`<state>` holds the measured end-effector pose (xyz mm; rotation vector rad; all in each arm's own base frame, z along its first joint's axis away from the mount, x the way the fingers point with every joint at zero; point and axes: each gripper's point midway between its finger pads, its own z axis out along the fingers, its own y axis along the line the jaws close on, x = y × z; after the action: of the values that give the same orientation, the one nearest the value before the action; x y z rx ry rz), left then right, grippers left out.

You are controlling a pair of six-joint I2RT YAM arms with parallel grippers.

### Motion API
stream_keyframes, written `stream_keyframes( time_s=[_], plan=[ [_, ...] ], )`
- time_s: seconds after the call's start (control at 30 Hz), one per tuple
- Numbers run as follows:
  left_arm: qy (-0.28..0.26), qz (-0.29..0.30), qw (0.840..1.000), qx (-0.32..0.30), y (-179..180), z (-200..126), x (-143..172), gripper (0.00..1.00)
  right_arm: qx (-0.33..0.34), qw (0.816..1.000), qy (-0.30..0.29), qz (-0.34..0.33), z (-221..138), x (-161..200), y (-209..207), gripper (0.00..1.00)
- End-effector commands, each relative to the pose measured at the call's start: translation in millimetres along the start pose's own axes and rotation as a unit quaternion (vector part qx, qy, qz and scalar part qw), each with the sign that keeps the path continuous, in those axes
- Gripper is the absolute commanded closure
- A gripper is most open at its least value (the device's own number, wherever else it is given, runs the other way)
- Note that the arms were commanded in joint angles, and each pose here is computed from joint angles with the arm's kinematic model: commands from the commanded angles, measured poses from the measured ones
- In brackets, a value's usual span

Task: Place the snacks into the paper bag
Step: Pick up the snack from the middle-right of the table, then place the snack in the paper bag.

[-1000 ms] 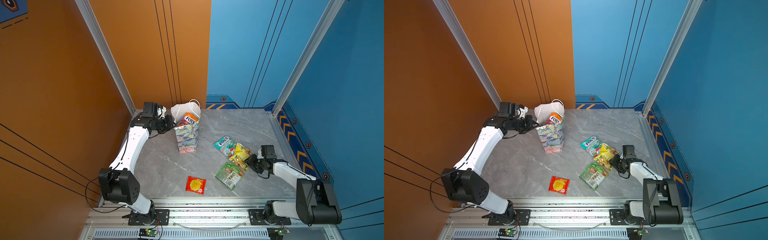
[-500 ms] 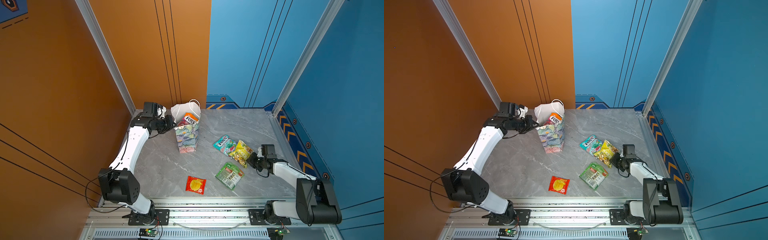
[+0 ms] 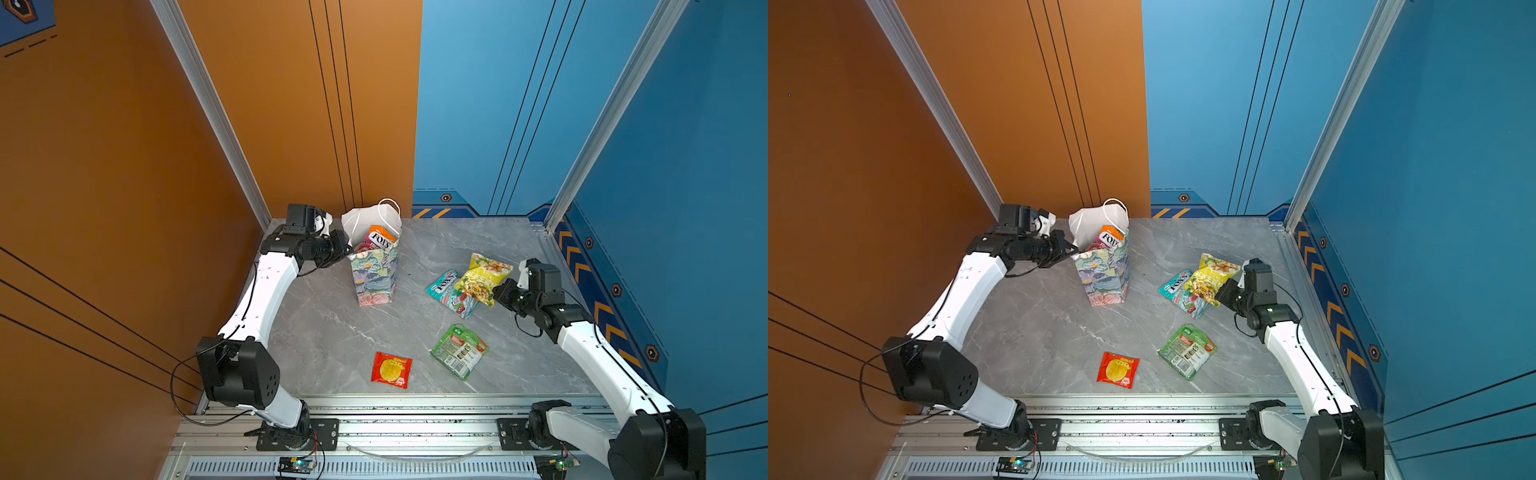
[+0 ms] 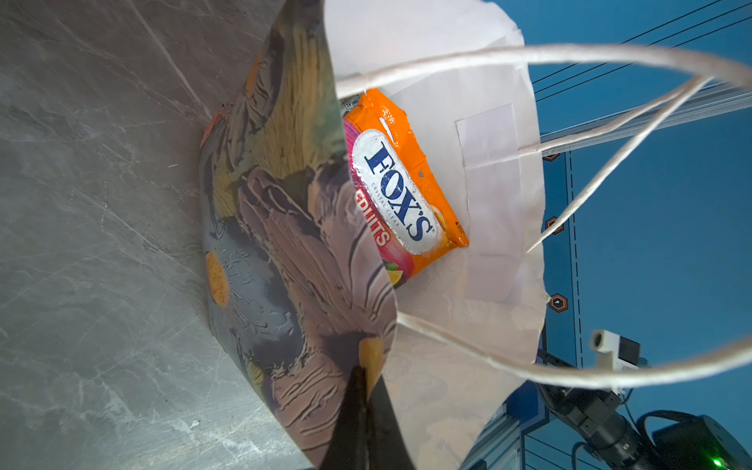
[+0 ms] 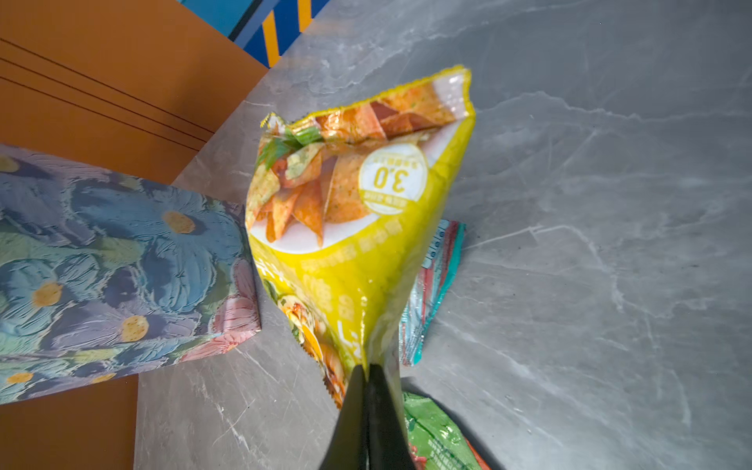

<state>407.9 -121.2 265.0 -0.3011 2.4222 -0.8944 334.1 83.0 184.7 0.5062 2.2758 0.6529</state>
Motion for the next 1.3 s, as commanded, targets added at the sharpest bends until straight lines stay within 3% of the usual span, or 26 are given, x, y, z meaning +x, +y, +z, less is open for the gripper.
stream_keyframes(
  time_s=[0.0, 0.5, 0.87, 1.27],
  plan=[
    [0.007, 0.005, 1.000, 0.013, -8, -2, 6, 1.00, 0.005, 0.999, -0.014, -0.038, -15, -10, 21, 1.00],
    [0.006, 0.006, 1.000, 0.017, -11, -3, 5, 1.00, -0.114, 0.977, -0.064, -0.170, -29, -65, 191, 1.00],
    [0.005, 0.004, 1.000, 0.017, -11, -3, 4, 1.00, -0.199, 0.946, -0.077, -0.244, -42, -66, 303, 1.00],
    [0.002, 0.004, 1.000, 0.019, -14, -4, 1, 1.00, -0.143, 0.942, -0.057, -0.298, -10, -46, 332, 1.00]
  ],
)
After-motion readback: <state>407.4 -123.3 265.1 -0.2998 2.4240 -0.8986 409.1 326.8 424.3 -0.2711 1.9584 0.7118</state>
